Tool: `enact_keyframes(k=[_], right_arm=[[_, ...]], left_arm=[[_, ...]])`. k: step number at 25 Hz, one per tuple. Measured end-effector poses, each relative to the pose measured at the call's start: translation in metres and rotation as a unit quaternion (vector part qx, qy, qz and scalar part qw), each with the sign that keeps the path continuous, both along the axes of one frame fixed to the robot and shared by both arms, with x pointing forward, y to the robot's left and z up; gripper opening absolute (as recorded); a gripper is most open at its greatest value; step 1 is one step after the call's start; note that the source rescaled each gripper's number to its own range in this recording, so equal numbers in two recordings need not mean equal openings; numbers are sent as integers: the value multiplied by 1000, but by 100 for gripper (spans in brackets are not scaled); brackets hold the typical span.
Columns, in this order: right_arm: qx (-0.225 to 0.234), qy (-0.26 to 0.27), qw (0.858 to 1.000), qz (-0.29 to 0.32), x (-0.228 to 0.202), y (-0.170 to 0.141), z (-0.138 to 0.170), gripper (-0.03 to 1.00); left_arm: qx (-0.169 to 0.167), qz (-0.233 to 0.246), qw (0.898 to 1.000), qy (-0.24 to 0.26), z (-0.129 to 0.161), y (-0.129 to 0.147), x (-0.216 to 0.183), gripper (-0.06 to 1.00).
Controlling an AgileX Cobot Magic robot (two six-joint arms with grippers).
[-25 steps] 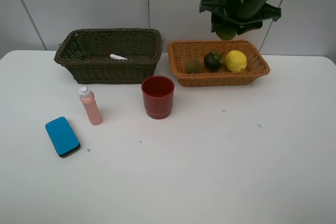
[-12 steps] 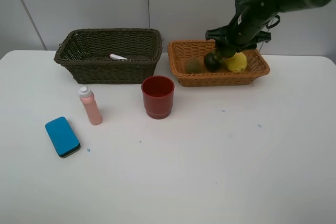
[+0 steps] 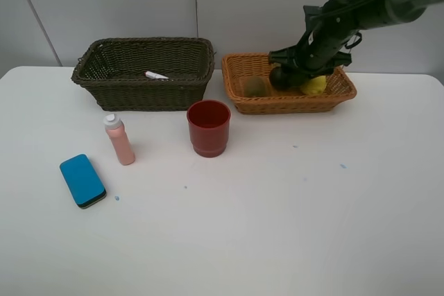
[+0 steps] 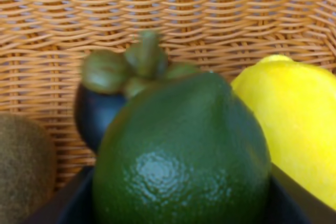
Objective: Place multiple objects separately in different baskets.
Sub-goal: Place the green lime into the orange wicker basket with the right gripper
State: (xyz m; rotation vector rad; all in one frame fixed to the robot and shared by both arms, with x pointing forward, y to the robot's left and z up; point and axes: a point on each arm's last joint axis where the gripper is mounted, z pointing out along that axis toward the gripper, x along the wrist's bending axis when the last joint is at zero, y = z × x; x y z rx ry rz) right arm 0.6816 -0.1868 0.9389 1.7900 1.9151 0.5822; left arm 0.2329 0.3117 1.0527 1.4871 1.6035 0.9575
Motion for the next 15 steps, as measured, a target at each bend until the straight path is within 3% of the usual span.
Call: enact_keyframes(k=[13, 15], right_arm=[[-6, 4, 1000, 4, -1, -1, 0, 58], [-11, 4, 1000, 12, -1, 0, 0, 70]], left_arm=[[0, 0, 1000, 0, 0, 0, 0, 100], [0, 0, 1000, 0, 0, 0, 0, 100]])
